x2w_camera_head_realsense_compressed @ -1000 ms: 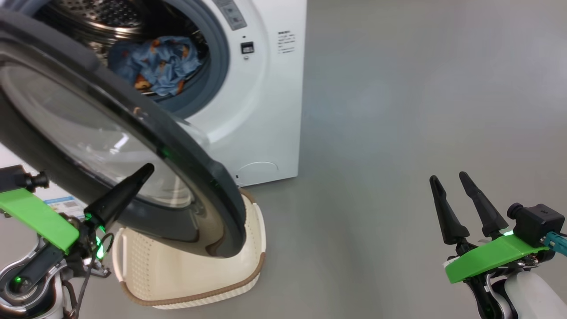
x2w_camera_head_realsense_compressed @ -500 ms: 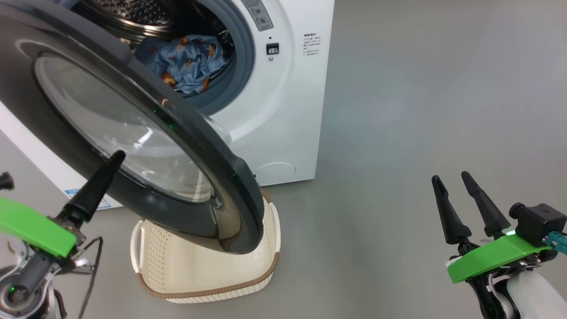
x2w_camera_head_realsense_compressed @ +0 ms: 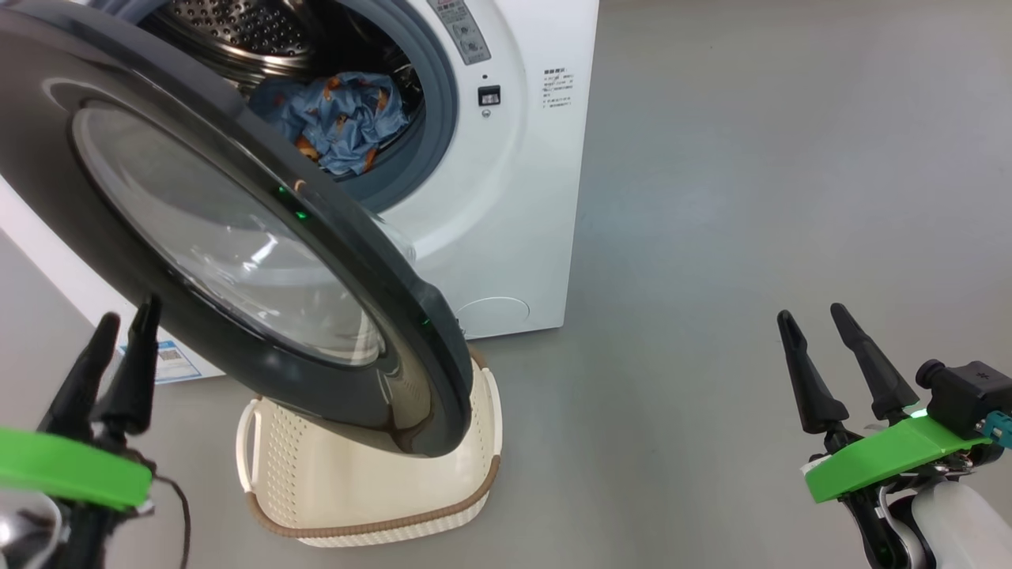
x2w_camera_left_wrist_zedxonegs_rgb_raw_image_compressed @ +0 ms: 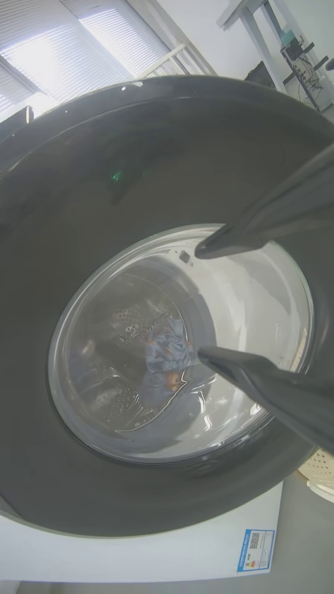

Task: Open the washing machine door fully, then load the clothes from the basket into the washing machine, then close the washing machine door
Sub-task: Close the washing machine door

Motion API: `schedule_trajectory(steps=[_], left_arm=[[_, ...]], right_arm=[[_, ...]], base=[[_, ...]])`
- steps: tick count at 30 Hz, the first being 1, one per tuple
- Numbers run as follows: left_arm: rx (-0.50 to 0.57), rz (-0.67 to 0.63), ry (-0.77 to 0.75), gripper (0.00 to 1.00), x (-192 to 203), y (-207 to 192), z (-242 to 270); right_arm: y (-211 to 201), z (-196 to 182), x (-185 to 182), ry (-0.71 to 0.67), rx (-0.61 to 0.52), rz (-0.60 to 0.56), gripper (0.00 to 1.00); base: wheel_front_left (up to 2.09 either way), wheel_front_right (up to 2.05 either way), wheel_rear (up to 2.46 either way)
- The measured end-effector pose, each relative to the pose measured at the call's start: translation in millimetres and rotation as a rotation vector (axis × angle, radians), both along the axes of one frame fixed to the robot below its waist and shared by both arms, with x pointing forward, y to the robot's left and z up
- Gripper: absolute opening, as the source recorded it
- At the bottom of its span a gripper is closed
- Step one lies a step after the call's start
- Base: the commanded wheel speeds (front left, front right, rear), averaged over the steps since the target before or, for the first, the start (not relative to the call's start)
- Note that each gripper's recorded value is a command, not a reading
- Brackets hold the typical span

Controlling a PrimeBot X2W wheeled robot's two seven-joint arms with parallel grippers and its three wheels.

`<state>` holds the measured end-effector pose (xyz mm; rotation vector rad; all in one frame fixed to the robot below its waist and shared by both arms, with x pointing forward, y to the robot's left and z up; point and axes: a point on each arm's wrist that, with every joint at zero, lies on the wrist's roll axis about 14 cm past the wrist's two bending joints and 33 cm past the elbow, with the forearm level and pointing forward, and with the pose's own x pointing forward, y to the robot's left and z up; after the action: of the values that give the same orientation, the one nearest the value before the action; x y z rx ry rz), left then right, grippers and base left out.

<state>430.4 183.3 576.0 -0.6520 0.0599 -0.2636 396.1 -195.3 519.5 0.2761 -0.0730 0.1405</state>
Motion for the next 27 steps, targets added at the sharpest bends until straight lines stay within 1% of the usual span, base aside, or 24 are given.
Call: schedule_trajectory(steps=[5,8,12,14,17,27], left_arm=[[0.102,0.092,-0.066,1.0,-6,11,-14],[0.113,0.124,-0.087,1.0,-10,11,-24],[0.236,0.128,-0.088,1.0,-18,9,-46],[0.261,0.126,-0.094,1.0,-21,6,-53],[0.334,0.122,-0.116,1.0,-23,2,-59],[0.352,0.171,-0.102,1.0,-22,10,-70]], right_arm=[[-2,0,0,-0.001,-0.002,-0.005,1.0],[-3,1,-1,-0.004,-0.002,-0.008,1.0],[-4,3,-3,-0.008,-0.003,-0.011,1.0],[-5,4,-4,-0.012,-0.003,-0.012,1.0],[-6,6,-6,-0.015,-0.005,-0.016,1.0],[-13,7,-6,-0.02,-0.006,-0.034,1.0]], base=[[0.0,0.0,0.0],[0.0,0.0,0.0],[0.0,0.0,0.0],[0.0,0.0,0.0],[0.0,0.0,0.0],[0.0,0.0,0.0]])
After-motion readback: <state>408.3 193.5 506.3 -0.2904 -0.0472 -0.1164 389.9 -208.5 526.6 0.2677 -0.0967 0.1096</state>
